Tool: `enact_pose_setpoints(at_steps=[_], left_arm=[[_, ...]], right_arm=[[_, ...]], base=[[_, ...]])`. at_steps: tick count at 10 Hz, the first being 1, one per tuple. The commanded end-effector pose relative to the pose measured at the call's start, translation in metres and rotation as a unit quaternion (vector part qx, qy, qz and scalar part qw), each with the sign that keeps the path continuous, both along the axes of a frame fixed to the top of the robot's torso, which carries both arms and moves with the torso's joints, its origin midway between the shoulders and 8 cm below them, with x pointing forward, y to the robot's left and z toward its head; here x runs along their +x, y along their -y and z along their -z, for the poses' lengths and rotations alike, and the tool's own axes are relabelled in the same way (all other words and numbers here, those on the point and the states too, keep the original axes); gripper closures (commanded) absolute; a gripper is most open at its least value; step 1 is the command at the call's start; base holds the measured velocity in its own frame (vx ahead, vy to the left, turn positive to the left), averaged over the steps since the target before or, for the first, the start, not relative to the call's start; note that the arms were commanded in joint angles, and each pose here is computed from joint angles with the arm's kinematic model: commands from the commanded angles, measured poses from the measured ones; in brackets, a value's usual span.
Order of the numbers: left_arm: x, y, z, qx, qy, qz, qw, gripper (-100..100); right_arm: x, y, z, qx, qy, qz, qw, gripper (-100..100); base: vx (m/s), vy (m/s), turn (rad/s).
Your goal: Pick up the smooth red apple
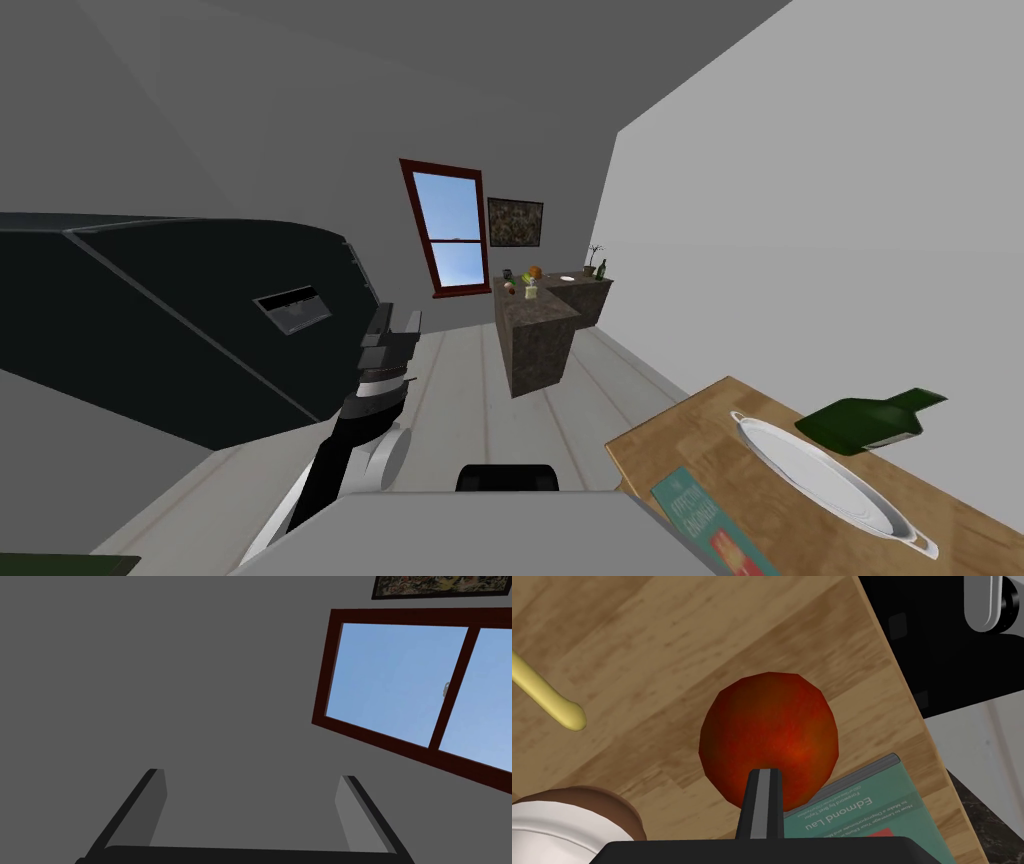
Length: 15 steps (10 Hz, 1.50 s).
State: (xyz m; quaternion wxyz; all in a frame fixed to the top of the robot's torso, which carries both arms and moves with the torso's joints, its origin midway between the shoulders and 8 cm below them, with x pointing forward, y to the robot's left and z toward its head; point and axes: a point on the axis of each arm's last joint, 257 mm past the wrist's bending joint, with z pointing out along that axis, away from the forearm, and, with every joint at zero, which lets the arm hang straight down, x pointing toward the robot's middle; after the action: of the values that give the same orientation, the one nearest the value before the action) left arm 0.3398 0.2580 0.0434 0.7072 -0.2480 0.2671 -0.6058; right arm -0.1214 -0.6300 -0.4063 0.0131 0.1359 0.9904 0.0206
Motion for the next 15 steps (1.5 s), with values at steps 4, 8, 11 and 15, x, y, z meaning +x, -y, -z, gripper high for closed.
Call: enact_pose_setpoints(at_steps=[4,8,11,15], left_arm=[[0.0,0.0,0.0,0.0,0.0,0.0,1.0,0],[0.0,0.0,0.0,0.0,0.0,0.0,1.0,0],[0.0,0.0,0.0,0.0,0.0,0.0,1.0,0],[0.0,0.0,0.0,0.0,0.0,0.0,1.0,0]], right_arm=[[0.022,0.008,-0.001,0.001,0.011,-0.018,0.9998,100],[0.041,0.017,-0.006,0.003,0.01,-0.058,0.9982,100],[0.062,0.026,-0.011,0.003,0.012,-0.09,0.9959,100],[0.079,0.035,-0.018,0.001,0.008,-0.123,0.9924,100]], base=[[0.02,-0.002,-0.087],[0.081,0.009,-0.208],[0.085,0.009,-0.234],[0.055,0.018,-0.16]])
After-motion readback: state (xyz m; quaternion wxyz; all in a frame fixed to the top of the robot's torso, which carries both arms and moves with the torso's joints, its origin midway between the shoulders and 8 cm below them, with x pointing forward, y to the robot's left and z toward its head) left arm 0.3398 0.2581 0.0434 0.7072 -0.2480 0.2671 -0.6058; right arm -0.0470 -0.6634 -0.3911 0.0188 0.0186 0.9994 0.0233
